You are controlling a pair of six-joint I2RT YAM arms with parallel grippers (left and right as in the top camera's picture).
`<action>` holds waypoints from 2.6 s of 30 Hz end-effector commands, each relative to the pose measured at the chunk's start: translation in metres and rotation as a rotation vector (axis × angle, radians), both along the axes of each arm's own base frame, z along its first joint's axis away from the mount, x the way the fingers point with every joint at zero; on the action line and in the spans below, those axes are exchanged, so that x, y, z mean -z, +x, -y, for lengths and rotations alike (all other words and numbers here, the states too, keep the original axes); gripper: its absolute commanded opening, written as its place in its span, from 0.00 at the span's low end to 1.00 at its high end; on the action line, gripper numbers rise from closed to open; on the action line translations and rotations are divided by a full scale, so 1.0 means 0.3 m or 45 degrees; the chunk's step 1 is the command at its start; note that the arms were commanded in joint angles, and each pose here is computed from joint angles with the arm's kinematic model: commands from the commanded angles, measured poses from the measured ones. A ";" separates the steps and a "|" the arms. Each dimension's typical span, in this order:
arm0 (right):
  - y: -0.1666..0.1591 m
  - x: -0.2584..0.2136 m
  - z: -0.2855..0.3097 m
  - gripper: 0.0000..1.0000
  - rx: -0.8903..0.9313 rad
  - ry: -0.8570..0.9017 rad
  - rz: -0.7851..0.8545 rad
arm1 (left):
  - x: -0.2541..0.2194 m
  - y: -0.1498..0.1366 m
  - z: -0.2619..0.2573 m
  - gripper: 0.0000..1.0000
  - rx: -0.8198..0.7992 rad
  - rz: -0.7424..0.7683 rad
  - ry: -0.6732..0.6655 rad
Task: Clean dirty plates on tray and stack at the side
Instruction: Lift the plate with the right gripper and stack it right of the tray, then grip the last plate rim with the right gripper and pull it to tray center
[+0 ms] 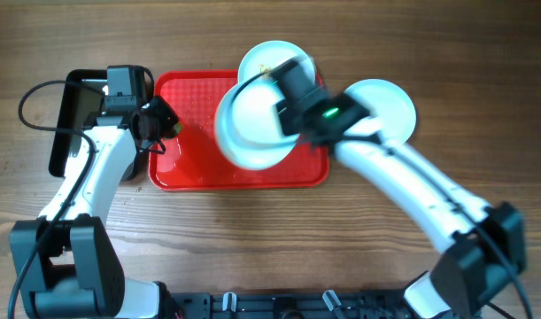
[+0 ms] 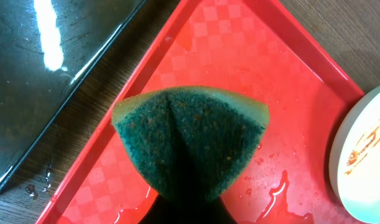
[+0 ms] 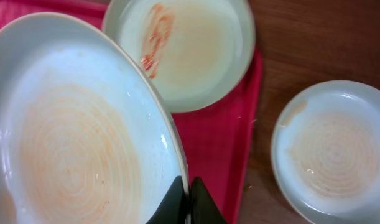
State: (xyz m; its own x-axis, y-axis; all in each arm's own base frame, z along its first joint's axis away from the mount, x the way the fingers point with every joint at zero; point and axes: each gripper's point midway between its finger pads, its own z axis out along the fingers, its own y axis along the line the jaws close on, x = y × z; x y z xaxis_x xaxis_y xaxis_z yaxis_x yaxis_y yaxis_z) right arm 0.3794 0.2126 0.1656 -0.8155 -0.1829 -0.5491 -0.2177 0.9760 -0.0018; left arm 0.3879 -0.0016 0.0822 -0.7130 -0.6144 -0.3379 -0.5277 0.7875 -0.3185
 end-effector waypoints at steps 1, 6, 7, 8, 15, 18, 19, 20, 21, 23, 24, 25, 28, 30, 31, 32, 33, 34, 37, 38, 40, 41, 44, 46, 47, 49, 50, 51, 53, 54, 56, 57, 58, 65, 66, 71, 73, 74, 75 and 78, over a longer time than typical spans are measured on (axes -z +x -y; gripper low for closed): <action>0.070 -0.051 0.173 0.04 0.172 0.317 -0.106 | 0.004 0.003 0.003 0.04 -0.012 -0.007 -0.021; 0.157 -0.011 0.618 0.04 0.607 0.362 -0.115 | 0.004 0.003 0.003 0.04 -0.012 -0.007 -0.021; 0.163 0.011 0.697 0.04 0.679 0.360 -0.125 | 0.004 0.003 0.003 0.04 -0.012 -0.007 -0.021; 0.166 0.034 0.761 0.04 0.736 0.360 -0.137 | 0.004 0.003 0.003 0.04 -0.012 -0.005 -0.021; 0.169 0.315 0.890 0.04 0.854 0.301 -0.360 | 0.003 0.006 0.003 0.04 -0.012 -0.001 -0.020; 0.150 0.436 0.887 0.04 0.879 0.286 -0.475 | -0.004 0.019 0.003 0.04 -0.012 0.022 -0.021; 0.137 0.463 0.885 0.04 0.903 0.288 -0.512 | -0.006 0.021 0.003 0.04 -0.012 0.026 -0.020; 0.133 0.471 0.887 0.04 0.912 0.284 -0.522 | -0.006 0.021 0.003 0.04 -0.012 0.026 -0.020; 0.131 0.471 0.891 0.04 0.926 0.279 -0.522 | -0.006 0.021 0.003 0.04 -0.012 0.026 -0.020; 0.129 0.470 0.895 0.04 0.939 0.274 -0.522 | -0.005 0.021 0.003 0.04 -0.012 0.026 -0.020; 0.120 0.472 0.893 0.04 0.939 0.271 -0.536 | -0.005 0.021 0.003 0.04 -0.012 0.026 -0.020; 0.108 0.473 0.891 0.04 0.934 0.264 -0.554 | -0.005 0.021 0.003 0.04 -0.012 0.025 -0.020; 0.064 0.477 0.884 0.04 0.881 0.227 -0.622 | -0.005 0.021 0.003 0.04 -0.012 0.025 -0.021; 0.025 0.475 0.878 0.04 0.845 0.203 -0.679 | -0.005 0.021 0.003 0.04 -0.012 0.025 -0.021; 0.009 0.463 0.873 0.12 0.821 0.197 -0.697 | -0.005 0.021 0.003 0.04 -0.011 0.025 -0.021; 0.009 0.444 0.867 0.18 0.798 0.203 -0.694 | -0.005 0.021 0.003 0.04 -0.012 0.025 -0.021; 0.016 0.423 0.861 0.23 0.769 0.214 -0.680 | -0.005 0.021 0.003 0.04 -0.012 0.025 -0.021; 0.033 0.386 0.855 0.27 0.733 0.222 -0.650 | -0.006 0.021 0.003 0.04 -0.012 0.026 -0.021; 0.127 0.196 0.795 0.43 0.576 0.244 -0.505 | -0.006 0.021 0.002 0.04 -0.012 0.026 -0.018; 0.163 0.134 0.745 0.50 0.498 0.275 -0.459 | -0.007 0.016 -0.007 0.04 -0.022 0.013 -0.002; 0.219 0.048 0.634 0.56 0.374 0.322 -0.377 | -0.020 0.010 -0.021 0.04 -0.036 -0.009 0.026; 0.248 0.015 0.554 0.57 0.301 0.324 -0.325 | -0.035 0.009 -0.026 0.04 -0.040 -0.018 0.035; 0.305 0.004 0.349 0.59 0.206 0.357 -0.233 | -0.096 0.007 -0.039 0.04 -0.044 -0.048 0.070; 0.336 0.037 0.255 0.59 0.210 0.348 -0.203 | -0.136 0.008 -0.039 0.04 -0.009 -0.057 0.087; 0.346 0.059 0.216 0.59 0.190 0.347 -0.199 | -0.153 0.010 -0.037 0.04 0.018 -0.057 0.096; 0.367 0.128 0.167 0.58 0.203 0.324 -0.207 | -0.182 0.010 -0.023 0.04 0.099 -0.064 0.127; 0.374 0.156 0.162 0.58 0.216 0.303 -0.211 | -0.196 0.012 -0.012 0.04 0.145 -0.067 0.144; 0.383 0.194 0.157 0.57 0.220 0.286 -0.220 | -0.207 0.016 0.002 0.04 0.199 -0.072 0.163; 0.392 0.263 0.146 0.54 0.218 0.287 -0.256 | -0.220 0.029 0.045 0.04 0.333 -0.079 0.196; 0.393 0.306 0.131 0.50 0.207 0.301 -0.287 | -0.213 0.034 0.074 0.04 0.406 -0.079 0.215; 0.383 0.370 0.102 0.45 0.185 0.314 -0.337 | -0.193 0.031 0.102 0.04 0.462 -0.098 0.226; 0.372 0.411 0.087 0.41 0.177 0.306 -0.368 | -0.182 0.031 0.109 0.04 0.469 -0.109 0.225; 0.362 0.440 0.074 0.36 0.177 0.298 -0.393 | -0.173 0.031 0.111 0.04 0.472 -0.117 0.224; 0.261 0.547 -0.012 0.04 0.172 0.258 -0.526 | -0.116 0.023 0.115 0.04 0.467 -0.182 0.203; 0.244 0.550 -0.026 0.04 0.161 0.249 -0.541 | -0.116 0.024 0.115 0.04 0.467 -0.181 0.204; 0.072 0.569 -0.116 0.04 0.106 0.170 -0.719 | -0.119 0.032 0.116 0.04 0.466 -0.168 0.205; 0.051 0.559 -0.139 0.17 0.080 0.172 -0.736 | -0.120 0.035 0.116 0.04 0.466 -0.164 0.206; 0.060 0.545 -0.150 0.26 0.059 0.187 -0.725 | -0.120 0.036 0.116 0.04 0.466 -0.162 0.206; 0.079 0.533 -0.159 0.30 0.033 0.201 -0.698 | -0.120 0.036 0.116 0.04 0.466 -0.163 0.206; 0.179 0.502 -0.207 0.48 -0.213 0.204 -0.495 | -0.118 0.036 0.116 0.04 0.466 -0.164 0.205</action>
State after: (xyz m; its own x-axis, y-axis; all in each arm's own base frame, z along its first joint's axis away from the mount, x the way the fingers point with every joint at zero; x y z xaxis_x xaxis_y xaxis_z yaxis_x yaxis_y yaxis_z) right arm 0.4115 0.2664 0.0097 -0.9826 -0.1362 -0.1266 -0.1651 0.9523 0.2568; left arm 0.3940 -0.0343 0.1169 -0.9139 -0.2782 -0.2956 -0.2530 0.9599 -0.1213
